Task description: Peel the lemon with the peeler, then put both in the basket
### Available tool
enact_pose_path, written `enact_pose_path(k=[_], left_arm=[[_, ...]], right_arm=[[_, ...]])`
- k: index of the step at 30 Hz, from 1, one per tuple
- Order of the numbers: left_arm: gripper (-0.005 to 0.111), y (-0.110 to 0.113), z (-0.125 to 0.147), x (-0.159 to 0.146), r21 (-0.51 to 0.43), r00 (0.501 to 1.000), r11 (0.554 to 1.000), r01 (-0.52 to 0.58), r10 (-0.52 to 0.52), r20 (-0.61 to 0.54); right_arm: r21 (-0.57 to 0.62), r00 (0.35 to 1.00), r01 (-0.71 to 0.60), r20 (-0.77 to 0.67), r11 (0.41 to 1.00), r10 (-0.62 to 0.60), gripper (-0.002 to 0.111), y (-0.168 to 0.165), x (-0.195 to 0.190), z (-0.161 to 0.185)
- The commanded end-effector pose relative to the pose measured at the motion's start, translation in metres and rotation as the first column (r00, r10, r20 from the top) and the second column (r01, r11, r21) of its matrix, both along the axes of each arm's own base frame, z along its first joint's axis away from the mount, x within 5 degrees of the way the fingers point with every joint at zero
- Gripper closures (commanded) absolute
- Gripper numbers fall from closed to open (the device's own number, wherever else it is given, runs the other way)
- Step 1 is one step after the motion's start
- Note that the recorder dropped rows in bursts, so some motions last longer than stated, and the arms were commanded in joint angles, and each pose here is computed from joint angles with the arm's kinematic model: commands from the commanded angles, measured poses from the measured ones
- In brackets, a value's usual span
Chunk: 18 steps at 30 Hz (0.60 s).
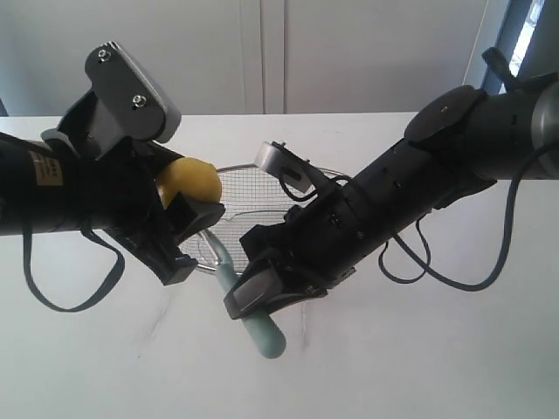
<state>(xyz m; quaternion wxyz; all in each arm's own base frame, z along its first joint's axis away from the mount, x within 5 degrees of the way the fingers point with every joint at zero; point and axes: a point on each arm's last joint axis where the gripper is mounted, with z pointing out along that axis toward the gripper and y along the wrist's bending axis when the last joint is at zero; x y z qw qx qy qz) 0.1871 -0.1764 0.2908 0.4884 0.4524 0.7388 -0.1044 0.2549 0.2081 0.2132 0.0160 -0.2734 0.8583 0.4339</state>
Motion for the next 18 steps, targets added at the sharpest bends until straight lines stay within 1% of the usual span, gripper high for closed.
enact_pose_path(k=[1,13,15,18], left_arm=[[0.107,-0.0052,-0.0081,0.0033,-0.002,0.999,1.000,-0.006,0.006,-0.032],[0.107,-0.0065,-0.0107,0.0047,-0.004,0.999,1.000,-0.013,0.013,-0.044],[0.107,-0.0071,-0.0118,0.0053,-0.016,0.998,1.000,-0.025,0.024,-0.059],[0.107,-0.0088,-0.0159,0.0070,-0.005,0.997,1.000,-0.025,0.025,-0.071]], right_arm=[[0.017,1.000,-0.013,-0.002,1.000,0.013,0.108,0.0002,-0.0013,0.0007],[0.014,1.000,-0.004,0.005,1.000,0.004,0.108,0.0002,-0.0003,0.0003],[0.014,1.000,-0.004,0.005,1.000,0.004,0.108,0.0002,-0.0003,0.0003],[0.014,1.000,-0.003,0.007,1.000,0.003,0.108,0.0002,-0.0001,0.0003]])
